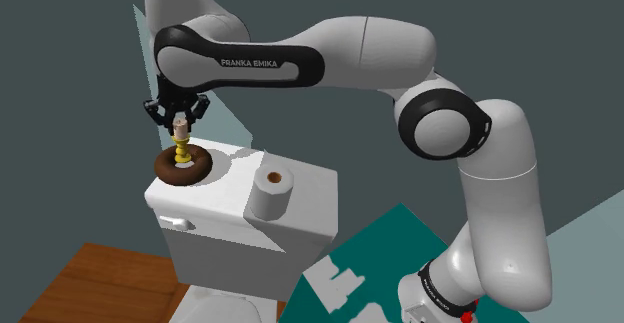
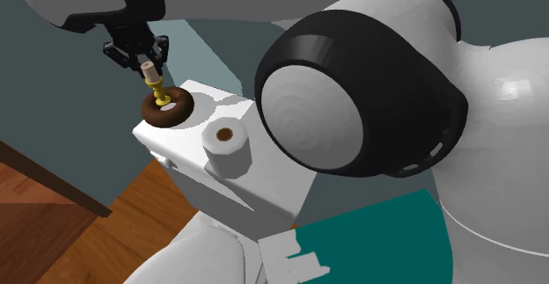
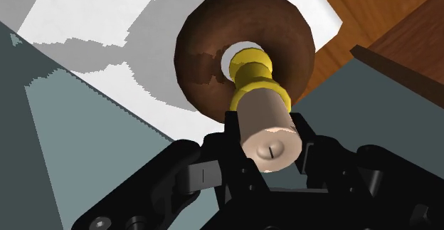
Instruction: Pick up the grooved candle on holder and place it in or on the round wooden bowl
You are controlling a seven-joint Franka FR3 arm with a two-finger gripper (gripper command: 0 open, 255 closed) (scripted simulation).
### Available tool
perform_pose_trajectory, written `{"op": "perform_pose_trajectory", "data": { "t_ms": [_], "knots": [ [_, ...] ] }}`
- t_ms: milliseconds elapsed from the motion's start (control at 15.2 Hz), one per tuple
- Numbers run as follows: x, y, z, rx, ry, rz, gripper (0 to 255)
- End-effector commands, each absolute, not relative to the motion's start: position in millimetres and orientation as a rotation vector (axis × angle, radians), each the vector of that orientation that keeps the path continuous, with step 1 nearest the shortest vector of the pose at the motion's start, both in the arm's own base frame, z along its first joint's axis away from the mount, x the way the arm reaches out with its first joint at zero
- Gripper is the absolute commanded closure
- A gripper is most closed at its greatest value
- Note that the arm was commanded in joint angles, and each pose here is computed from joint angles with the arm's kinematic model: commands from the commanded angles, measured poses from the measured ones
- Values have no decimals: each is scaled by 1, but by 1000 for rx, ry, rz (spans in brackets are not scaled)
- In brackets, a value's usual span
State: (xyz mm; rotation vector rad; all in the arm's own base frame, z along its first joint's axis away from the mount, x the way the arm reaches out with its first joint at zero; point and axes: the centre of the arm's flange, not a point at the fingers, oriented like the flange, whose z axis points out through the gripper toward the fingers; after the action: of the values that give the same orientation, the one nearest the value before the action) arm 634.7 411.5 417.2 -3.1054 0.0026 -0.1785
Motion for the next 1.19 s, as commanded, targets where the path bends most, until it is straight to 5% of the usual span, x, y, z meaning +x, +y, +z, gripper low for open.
{"op": "perform_pose_trajectory", "data": {
  "t_ms": [0,330,396,1122],
  "knots": [
    [635,412,416,-3105,3,-179,255],
    [635,412,416,-3105,3,-179,255],
    [635,412,416,-3105,3,-179,0],
    [629,410,466,-3105,3,-179,0]
  ]
}}
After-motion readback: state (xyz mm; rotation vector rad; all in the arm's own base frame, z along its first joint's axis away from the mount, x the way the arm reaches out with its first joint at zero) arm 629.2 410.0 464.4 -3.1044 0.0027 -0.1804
